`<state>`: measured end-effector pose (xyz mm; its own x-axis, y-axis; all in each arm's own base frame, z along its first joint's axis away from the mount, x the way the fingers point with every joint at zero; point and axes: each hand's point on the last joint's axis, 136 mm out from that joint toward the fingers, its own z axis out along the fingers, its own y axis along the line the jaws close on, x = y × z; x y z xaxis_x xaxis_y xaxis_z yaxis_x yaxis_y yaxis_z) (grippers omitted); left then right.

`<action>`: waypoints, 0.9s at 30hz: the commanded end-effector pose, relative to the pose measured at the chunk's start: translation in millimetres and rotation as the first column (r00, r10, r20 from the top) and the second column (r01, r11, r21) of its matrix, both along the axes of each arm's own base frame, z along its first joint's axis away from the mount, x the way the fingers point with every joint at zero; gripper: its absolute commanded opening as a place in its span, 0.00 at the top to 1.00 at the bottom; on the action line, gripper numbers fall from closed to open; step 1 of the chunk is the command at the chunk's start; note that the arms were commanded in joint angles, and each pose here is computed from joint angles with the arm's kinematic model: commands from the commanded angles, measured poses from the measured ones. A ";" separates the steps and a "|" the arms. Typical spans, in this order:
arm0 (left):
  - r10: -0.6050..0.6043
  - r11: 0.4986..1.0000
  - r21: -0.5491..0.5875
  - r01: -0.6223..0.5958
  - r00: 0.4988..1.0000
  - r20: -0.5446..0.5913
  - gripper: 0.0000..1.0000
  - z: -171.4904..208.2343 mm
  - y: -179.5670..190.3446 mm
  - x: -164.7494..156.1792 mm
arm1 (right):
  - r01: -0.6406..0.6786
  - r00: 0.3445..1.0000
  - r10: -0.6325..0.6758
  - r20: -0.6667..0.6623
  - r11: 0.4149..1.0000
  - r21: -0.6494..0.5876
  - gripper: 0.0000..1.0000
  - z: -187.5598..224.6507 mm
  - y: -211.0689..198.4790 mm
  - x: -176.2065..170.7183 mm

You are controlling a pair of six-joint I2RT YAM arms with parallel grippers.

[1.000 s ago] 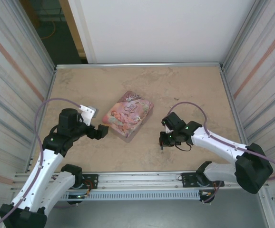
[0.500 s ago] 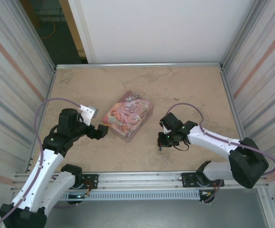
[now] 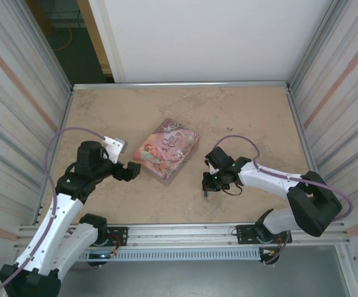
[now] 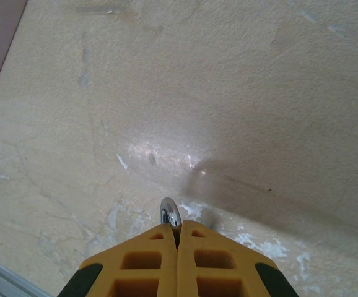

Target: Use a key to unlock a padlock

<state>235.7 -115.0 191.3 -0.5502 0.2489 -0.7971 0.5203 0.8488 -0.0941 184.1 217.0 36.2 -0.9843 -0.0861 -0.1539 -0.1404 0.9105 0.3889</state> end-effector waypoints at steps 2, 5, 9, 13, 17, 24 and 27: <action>0.002 1.000 0.017 -0.002 1.000 0.012 0.01 -1.6 1.5 1.8 | 0.015 1.000 -0.015 -0.024 1.000 0.017 1.00 -7.3 5.3 -2.1; 0.002 1.000 0.018 -0.003 1.000 0.013 0.01 -1.5 1.8 1.9 | 0.014 0.999 -0.014 -0.033 1.000 0.017 1.00 -12.5 7.9 -2.2; 0.002 1.000 0.020 -0.002 1.000 0.013 0.01 -1.7 1.8 1.9 | 0.016 0.999 -0.015 -0.043 1.000 0.017 1.00 -17.7 10.1 -2.1; 0.005 1.000 0.020 -0.005 1.000 0.012 0.01 -1.8 2.2 1.9 | 0.018 0.999 -0.018 -0.048 1.000 0.014 1.00 -20.4 10.8 -2.4; 0.004 1.000 0.021 -0.005 1.000 0.012 0.01 -2.0 2.3 1.9 | 0.018 0.999 -0.017 -0.051 1.000 0.009 0.96 -22.1 10.2 -3.3; 0.004 1.000 0.022 -0.005 1.000 0.012 0.01 -2.0 2.4 1.6 | 0.021 0.998 -0.021 -0.051 1.000 0.003 0.92 -22.8 8.3 -3.8; 0.005 1.000 0.022 -0.005 1.000 0.013 0.01 -1.9 2.5 1.7 | 0.021 0.999 -0.021 -0.050 1.000 0.002 0.90 -22.8 7.6 -4.2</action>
